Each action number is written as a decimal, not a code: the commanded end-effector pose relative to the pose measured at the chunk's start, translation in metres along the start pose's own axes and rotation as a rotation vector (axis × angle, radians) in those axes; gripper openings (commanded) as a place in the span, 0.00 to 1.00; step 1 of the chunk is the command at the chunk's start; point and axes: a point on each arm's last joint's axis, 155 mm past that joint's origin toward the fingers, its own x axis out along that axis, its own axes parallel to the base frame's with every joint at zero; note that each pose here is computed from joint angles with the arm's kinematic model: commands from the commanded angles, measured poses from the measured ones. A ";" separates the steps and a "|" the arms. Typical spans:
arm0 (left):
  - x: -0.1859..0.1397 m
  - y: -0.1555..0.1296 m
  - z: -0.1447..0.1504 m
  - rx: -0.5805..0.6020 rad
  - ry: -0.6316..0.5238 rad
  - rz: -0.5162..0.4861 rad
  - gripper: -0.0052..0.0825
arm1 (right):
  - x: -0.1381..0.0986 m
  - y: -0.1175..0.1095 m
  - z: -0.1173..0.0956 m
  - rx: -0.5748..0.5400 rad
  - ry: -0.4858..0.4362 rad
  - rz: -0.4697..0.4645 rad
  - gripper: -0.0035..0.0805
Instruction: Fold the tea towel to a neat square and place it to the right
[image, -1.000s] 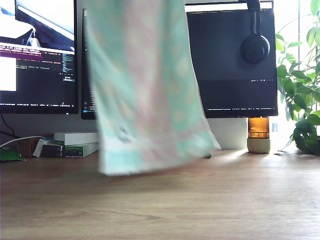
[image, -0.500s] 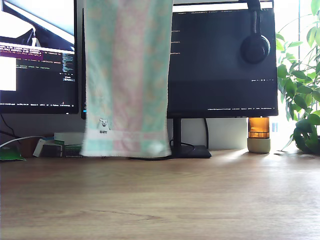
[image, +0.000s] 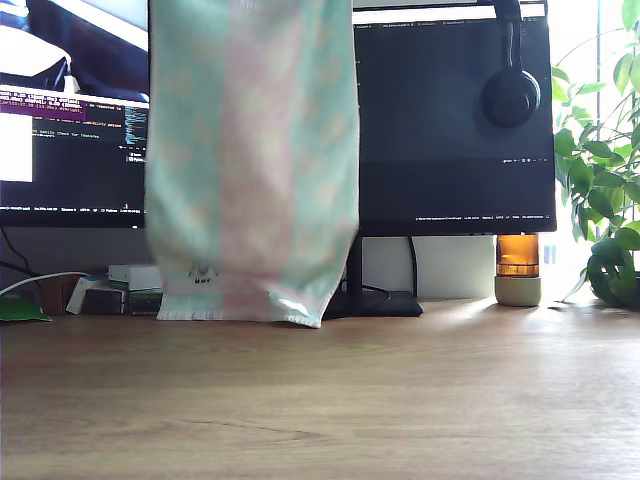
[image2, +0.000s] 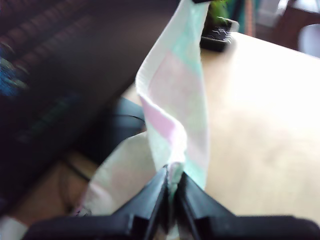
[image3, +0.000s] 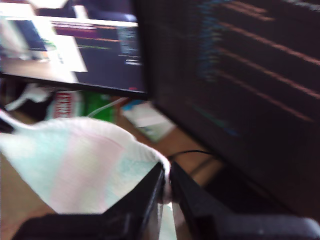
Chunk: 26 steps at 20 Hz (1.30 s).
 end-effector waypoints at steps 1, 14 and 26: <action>0.005 -0.002 -0.007 -0.025 0.021 -0.027 0.03 | 0.000 0.011 -0.003 0.018 0.013 0.037 0.03; -0.010 -0.025 0.000 -0.121 -0.005 -0.073 0.03 | -0.012 0.044 -0.031 0.093 0.133 0.180 0.03; 0.011 -0.024 -0.035 -0.216 0.081 -0.110 0.03 | -0.023 0.051 -0.072 0.115 0.297 0.203 0.03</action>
